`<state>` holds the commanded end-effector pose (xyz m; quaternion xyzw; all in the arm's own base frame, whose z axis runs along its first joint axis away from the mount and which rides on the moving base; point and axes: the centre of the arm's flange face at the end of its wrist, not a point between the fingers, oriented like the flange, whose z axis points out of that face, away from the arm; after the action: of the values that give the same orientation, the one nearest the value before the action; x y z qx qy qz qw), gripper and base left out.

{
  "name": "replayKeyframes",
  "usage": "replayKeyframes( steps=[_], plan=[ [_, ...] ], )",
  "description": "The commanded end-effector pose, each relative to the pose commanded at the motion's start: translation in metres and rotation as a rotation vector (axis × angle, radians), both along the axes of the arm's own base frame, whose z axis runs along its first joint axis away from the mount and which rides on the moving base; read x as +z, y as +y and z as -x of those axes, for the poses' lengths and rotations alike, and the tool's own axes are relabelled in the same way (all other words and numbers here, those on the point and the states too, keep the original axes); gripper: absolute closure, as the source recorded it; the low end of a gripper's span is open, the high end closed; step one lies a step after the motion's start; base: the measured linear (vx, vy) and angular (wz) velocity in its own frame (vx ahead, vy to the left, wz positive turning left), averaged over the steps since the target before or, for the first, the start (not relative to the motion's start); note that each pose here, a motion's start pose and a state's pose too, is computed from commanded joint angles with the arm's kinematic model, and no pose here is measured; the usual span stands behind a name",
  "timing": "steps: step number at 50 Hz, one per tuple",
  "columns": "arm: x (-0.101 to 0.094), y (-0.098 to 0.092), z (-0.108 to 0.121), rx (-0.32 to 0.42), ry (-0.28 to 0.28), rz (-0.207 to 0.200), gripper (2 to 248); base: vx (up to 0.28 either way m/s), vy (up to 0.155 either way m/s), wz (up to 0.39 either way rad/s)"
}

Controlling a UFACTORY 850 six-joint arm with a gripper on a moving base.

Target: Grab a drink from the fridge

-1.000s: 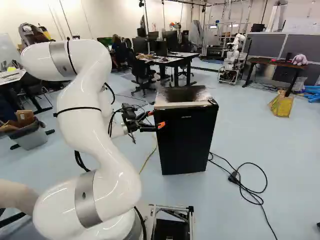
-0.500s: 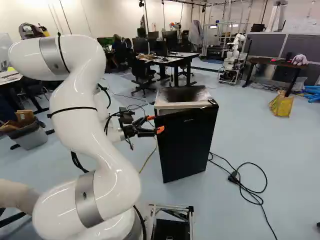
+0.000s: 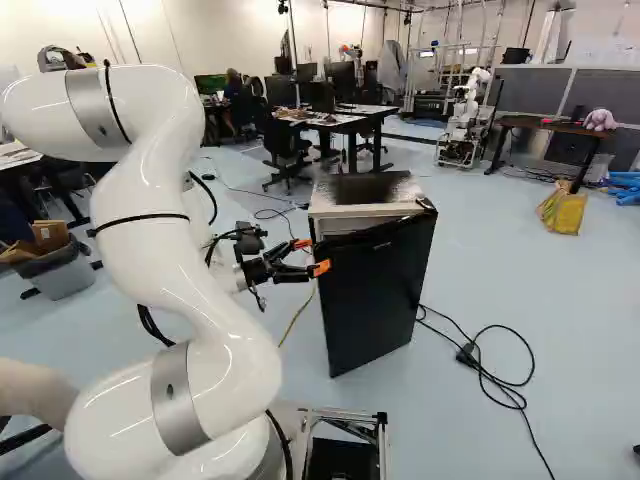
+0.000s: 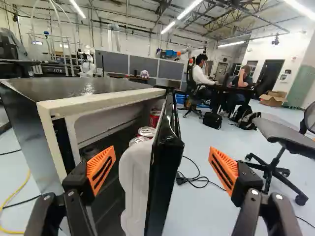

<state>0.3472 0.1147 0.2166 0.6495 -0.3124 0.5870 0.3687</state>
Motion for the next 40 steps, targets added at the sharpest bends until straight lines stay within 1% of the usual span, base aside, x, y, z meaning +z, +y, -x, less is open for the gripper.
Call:
replayKeyframes(
  steps=[7,13,29,40],
  plan=[
    [0.000,-0.002,0.000,-0.009,0.000,0.000,3,0.000,0.000,0.000],
    [0.000,-0.004,0.000,-0.030,-0.002,0.001,3,0.000,0.000,0.000],
    [0.001,-0.014,0.000,-0.113,-0.009,0.005,3,0.000,0.000,0.000],
    [0.001,-0.024,0.006,-0.172,-0.003,0.014,3,0.000,0.000,0.000]
  ],
)
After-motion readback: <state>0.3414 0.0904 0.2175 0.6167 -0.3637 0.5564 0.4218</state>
